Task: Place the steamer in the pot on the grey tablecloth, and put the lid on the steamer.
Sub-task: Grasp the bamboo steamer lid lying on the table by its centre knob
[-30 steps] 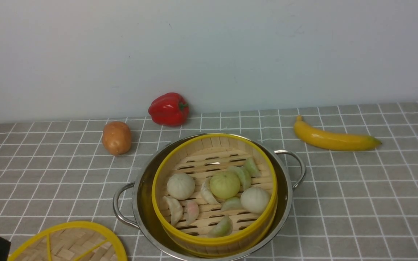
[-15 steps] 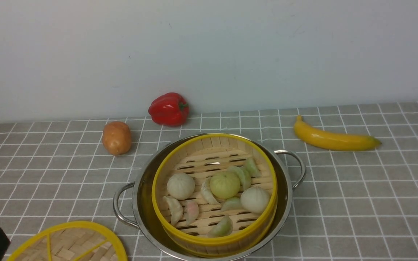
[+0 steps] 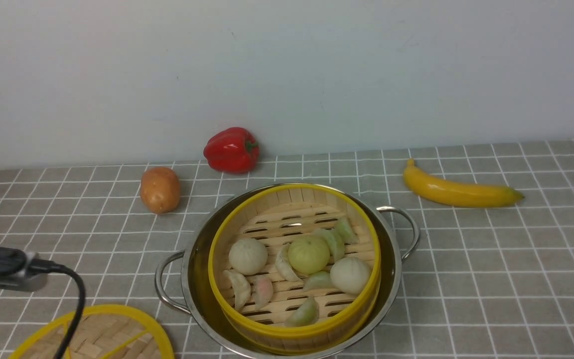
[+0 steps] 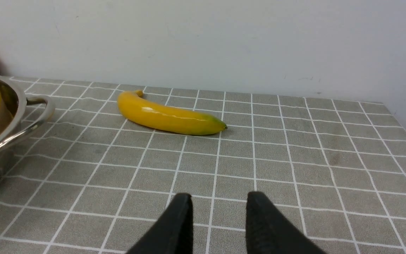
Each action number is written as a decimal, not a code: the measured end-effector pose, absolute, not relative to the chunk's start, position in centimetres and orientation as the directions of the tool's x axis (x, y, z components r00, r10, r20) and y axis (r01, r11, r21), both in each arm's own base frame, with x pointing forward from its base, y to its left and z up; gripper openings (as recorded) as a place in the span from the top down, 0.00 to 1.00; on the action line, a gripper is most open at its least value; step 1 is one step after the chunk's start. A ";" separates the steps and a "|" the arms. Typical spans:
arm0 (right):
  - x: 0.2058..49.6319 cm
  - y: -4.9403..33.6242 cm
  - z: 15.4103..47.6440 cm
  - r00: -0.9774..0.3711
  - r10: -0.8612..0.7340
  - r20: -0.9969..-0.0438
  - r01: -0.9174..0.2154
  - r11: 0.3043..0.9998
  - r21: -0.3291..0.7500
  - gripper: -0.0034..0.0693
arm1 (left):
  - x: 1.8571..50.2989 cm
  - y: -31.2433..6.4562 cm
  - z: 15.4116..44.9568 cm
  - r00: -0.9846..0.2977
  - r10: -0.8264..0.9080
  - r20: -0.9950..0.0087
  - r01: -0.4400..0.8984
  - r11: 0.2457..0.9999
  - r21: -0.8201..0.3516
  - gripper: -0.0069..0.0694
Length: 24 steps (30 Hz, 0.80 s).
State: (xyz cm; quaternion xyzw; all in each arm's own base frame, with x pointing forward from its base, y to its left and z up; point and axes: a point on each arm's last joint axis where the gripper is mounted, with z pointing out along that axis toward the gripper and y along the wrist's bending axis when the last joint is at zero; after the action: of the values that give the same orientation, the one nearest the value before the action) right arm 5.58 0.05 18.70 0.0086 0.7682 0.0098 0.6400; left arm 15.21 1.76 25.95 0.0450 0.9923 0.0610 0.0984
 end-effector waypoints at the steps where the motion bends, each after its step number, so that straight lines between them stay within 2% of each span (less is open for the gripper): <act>1: 5.6 0.0 18.7 -0.181 0.026 -0.983 0.001 1.000 0.026 0.62 | 15.8 1.8 25.4 -0.979 0.113 -0.168 0.092 0.987 0.128 0.59; 2: 5.6 0.0 18.7 -0.181 0.026 -0.983 0.001 1.000 0.026 0.62 | 16.7 1.8 24.6 -0.983 0.122 -0.139 0.105 0.987 0.124 0.59; 10: 5.6 0.0 18.7 -0.180 0.026 -0.983 0.001 1.000 0.026 0.62 | 20.7 1.6 21.1 -0.977 0.148 -0.153 0.137 0.987 0.082 0.59; 16: 5.6 0.0 18.7 -0.179 0.026 -0.983 0.001 1.000 0.026 0.62 | 21.7 1.3 19.3 -0.987 0.120 -0.111 0.118 0.993 0.026 0.59; 24: 5.6 0.0 18.7 -0.178 0.027 -0.984 0.001 1.000 0.027 0.62 | 22.4 1.2 17.9 -0.990 0.121 -0.078 0.120 0.993 0.014 0.59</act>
State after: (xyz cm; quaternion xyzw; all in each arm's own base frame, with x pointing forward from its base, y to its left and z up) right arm 5.58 0.05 18.72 0.0089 0.7675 0.0103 0.6409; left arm 22.41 1.24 17.89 0.0605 0.9974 0.0046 0.0395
